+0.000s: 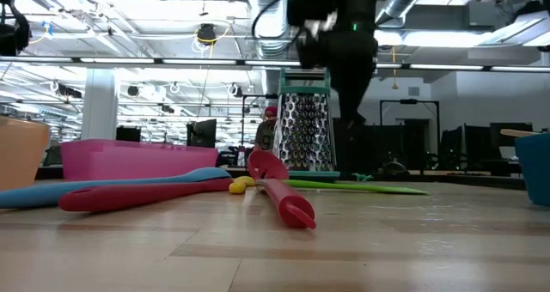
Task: Pick & Place Kitchen Items
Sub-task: Put the green spatula into the blue bin
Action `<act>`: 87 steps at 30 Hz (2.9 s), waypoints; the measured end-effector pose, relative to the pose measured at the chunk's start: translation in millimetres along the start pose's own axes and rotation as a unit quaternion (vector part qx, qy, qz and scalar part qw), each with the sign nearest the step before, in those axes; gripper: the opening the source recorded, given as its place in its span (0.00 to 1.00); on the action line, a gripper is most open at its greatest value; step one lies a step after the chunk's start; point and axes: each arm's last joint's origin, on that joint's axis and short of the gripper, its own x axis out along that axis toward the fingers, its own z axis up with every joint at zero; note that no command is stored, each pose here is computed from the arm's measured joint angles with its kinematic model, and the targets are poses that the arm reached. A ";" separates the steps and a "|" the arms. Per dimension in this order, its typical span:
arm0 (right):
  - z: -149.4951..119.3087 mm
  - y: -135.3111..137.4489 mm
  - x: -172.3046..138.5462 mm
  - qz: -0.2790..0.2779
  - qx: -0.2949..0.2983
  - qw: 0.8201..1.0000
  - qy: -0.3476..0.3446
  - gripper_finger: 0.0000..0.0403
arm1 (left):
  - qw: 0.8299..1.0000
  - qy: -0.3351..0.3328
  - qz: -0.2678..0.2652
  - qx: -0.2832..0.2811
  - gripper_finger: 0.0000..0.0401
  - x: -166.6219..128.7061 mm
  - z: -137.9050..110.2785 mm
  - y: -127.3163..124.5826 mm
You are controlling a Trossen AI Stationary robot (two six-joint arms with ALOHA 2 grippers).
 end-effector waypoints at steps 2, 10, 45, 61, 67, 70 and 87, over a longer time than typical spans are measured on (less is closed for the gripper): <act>5.4 2.4 15.9 0.000 -0.022 1.000 0.009 0.51 | 1.000 0.000 -0.001 -0.002 0.49 -0.1 0.2 -0.3; 17.2 9.5 51.5 0.002 -0.073 0.997 0.021 0.60 | 1.000 -0.001 -0.001 -0.002 0.49 -0.1 0.2 -0.3; -16.0 6.8 102.3 0.014 -0.034 0.999 0.002 0.02 | 1.000 -0.020 0.003 -0.006 0.49 0.0 1.5 -0.7; -14.8 2.4 39.7 0.051 0.001 0.995 -0.086 0.05 | 1.000 -0.014 -0.001 -0.008 0.49 0.0 1.3 -1.2; -19.1 4.8 -11.7 0.123 0.009 0.975 -0.184 0.08 | 1.000 -0.014 -0.001 -0.008 0.49 0.0 1.3 -1.2; -22.7 5.5 -45.1 0.172 0.011 0.951 -0.256 0.08 | 1.000 -0.014 -0.001 -0.008 0.49 -0.1 1.3 -1.2; -63.4 4.0 -196.6 0.298 -0.016 0.732 -0.612 0.09 | 1.000 -0.015 -0.002 0.003 0.49 -0.1 1.5 -1.6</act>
